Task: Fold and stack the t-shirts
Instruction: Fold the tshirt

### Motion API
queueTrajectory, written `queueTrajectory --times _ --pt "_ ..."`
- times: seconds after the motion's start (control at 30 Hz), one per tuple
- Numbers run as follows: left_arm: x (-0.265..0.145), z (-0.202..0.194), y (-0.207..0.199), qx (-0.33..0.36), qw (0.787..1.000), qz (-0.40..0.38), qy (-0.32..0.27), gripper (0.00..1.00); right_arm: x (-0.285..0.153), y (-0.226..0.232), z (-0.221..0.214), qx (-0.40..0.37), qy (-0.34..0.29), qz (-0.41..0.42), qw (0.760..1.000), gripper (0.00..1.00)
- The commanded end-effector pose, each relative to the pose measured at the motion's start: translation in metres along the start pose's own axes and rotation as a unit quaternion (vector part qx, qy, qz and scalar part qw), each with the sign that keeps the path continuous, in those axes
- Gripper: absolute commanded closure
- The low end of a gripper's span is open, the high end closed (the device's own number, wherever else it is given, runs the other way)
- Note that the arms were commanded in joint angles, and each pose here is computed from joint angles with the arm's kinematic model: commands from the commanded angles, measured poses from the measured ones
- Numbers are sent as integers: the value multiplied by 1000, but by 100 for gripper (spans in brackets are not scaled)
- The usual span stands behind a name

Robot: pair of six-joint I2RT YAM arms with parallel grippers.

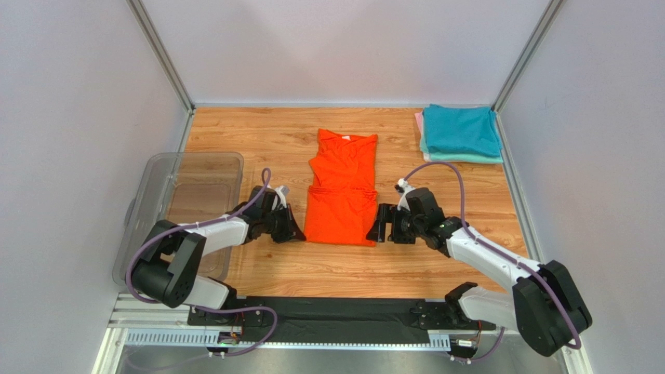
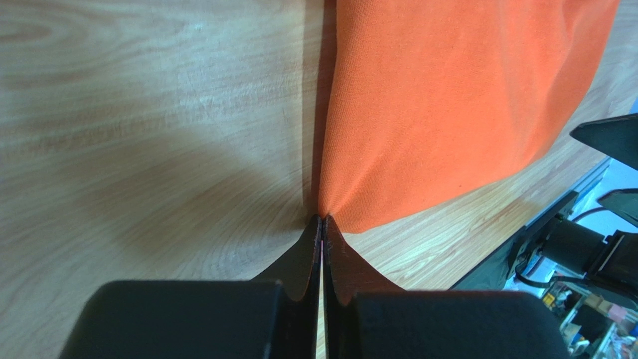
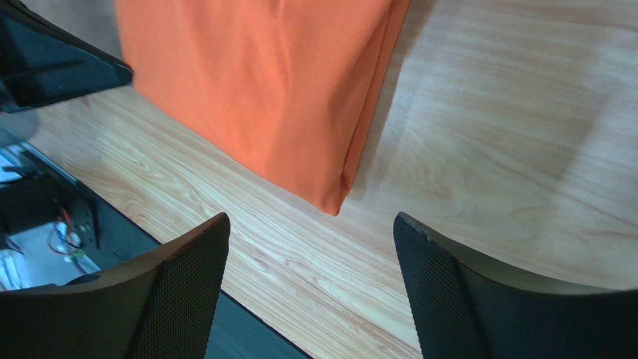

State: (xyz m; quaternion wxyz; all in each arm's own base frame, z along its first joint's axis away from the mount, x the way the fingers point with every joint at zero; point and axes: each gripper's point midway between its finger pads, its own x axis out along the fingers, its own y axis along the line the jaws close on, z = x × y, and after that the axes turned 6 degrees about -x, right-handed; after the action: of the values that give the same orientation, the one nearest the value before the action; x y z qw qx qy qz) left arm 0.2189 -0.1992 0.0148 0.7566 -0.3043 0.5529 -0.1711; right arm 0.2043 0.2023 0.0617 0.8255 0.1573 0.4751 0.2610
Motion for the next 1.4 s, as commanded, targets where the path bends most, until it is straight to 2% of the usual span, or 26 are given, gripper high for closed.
queueTrajectory --times 0.0,0.17,0.37,0.4,0.53,0.6,0.63,0.87,0.93,1.1,1.37 --pt "-6 -8 4 6 1000 0 1 100 10 4 -5 -44 13 6 999 20" --pt "-11 -10 4 13 1000 -7 -6 100 27 -3 -8 -58 43 -8 997 30" --pt "-14 -12 3 17 1000 -11 -10 100 34 6 -18 -54 74 17 996 64" --pt "-14 -13 5 16 1000 -7 -8 100 33 11 -21 -57 77 24 995 73" --pt "-17 -14 8 15 1000 -1 -16 100 23 25 -31 -53 88 55 993 85" --pt "-21 -17 7 18 1000 -11 -23 100 17 32 -36 -47 91 68 992 97" --pt "-24 -18 6 18 999 -16 -26 100 10 41 -37 -49 91 91 990 99" --pt "-71 -35 -13 40 995 -61 -72 100 -34 75 -56 -42 125 155 979 100" --pt "-92 -36 -32 58 988 -101 -98 100 -53 87 -63 -37 151 179 971 100" --pt "-135 -47 -50 69 979 -141 -130 100 -104 130 -70 -33 177 283 942 100" --pt "-189 -51 -82 94 961 -193 -174 100 -145 159 -73 -5 187 335 923 100"
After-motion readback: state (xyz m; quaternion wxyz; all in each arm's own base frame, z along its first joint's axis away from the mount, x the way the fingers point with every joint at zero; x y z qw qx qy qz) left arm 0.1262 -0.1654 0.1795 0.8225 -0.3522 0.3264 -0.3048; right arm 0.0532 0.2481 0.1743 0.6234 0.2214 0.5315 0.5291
